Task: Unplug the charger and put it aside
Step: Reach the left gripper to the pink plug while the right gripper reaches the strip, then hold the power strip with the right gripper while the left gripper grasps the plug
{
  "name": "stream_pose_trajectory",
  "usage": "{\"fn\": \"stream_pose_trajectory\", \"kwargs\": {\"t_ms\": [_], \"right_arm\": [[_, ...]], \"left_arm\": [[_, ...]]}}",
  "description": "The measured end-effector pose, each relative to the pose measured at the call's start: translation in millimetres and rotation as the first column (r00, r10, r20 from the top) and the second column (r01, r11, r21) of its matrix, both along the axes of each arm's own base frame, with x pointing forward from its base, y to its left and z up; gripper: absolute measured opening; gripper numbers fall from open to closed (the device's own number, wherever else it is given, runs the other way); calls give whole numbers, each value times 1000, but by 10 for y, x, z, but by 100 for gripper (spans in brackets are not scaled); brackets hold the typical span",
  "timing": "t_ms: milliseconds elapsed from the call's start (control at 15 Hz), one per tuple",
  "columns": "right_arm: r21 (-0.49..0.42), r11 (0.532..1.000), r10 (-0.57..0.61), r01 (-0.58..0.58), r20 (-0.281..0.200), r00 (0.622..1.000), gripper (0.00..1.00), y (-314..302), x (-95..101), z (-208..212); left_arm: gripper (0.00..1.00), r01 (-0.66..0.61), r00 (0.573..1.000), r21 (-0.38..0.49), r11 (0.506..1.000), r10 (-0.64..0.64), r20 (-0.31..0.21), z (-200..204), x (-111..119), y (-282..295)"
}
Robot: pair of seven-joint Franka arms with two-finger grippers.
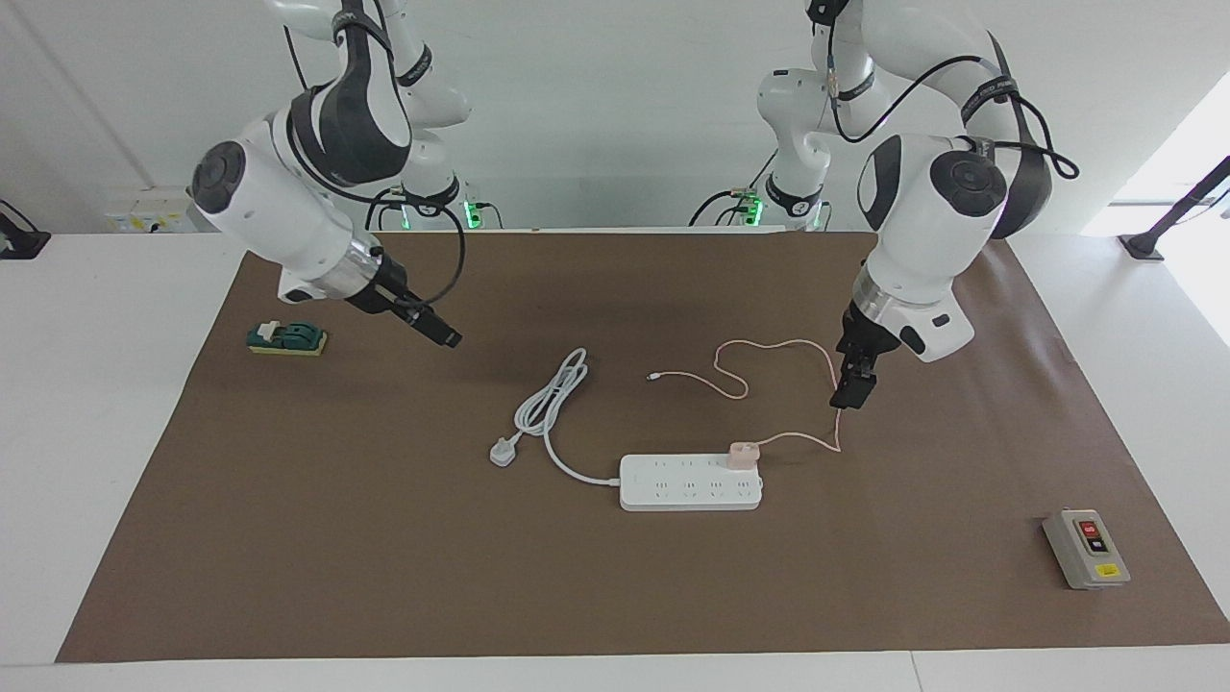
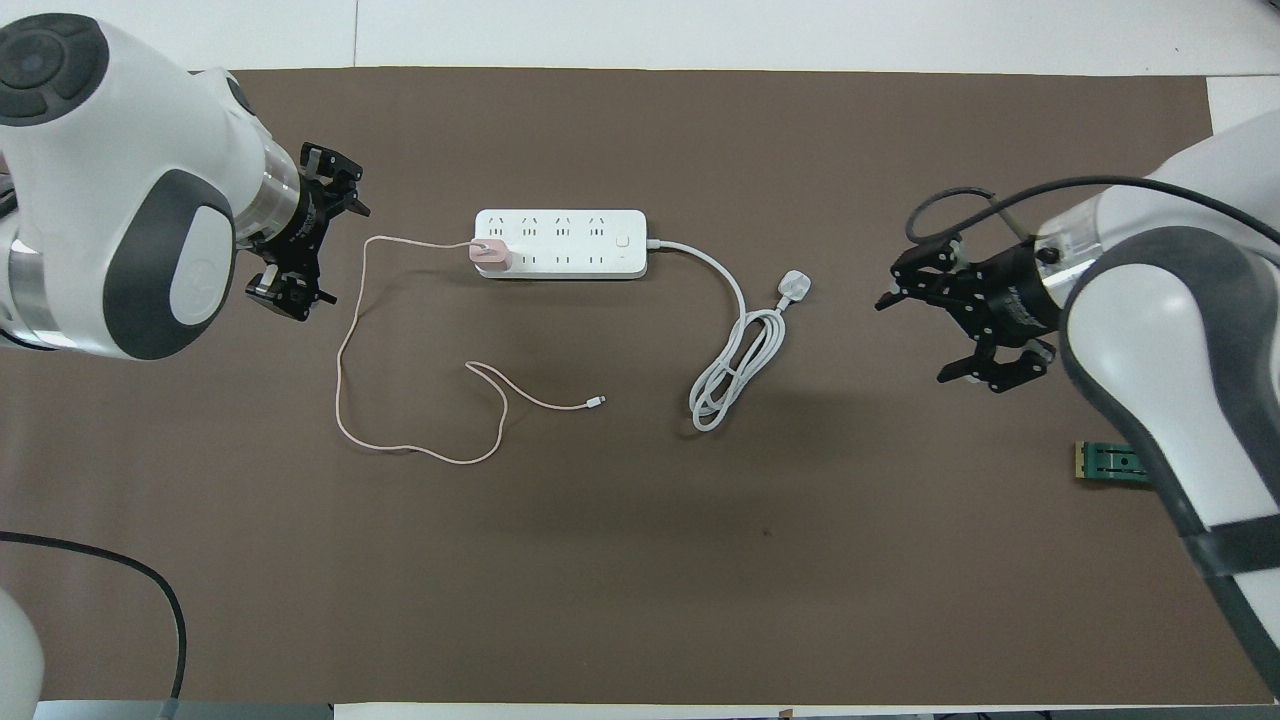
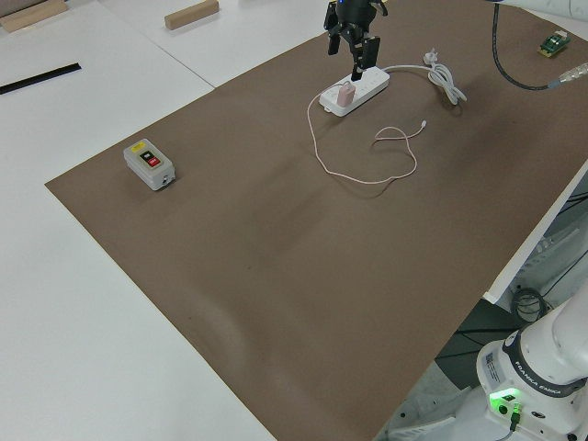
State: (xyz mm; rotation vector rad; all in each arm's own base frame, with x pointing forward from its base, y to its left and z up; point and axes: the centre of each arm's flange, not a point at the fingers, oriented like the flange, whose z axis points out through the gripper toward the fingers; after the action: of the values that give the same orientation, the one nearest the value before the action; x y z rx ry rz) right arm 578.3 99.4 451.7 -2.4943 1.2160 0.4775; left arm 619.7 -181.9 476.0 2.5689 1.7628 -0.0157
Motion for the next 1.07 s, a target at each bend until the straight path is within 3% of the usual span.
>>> {"fn": "stream_pose_trajectory", "kwargs": {"t_ms": [200, 533, 933, 1067], "right_arm": [[86, 976, -187, 198, -123, 975, 100, 501, 96, -312], [140, 898, -365, 417, -294, 884, 100, 1072, 367, -829], [234, 786, -444, 573, -431, 785, 100, 1580, 716, -1372], [263, 764, -450, 589, -438, 778, 100, 1713, 898, -1500]], "left_arm": [[100, -60, 998, 7, 998, 60, -17, -362, 82, -202], [100, -170, 985, -3, 985, 170, 6, -746, 229, -435], [100, -226, 974, 19, 974, 226, -20, -1187, 261, -879], [100, -231, 973, 22, 973, 231, -25, -1289, 297, -894]]}}
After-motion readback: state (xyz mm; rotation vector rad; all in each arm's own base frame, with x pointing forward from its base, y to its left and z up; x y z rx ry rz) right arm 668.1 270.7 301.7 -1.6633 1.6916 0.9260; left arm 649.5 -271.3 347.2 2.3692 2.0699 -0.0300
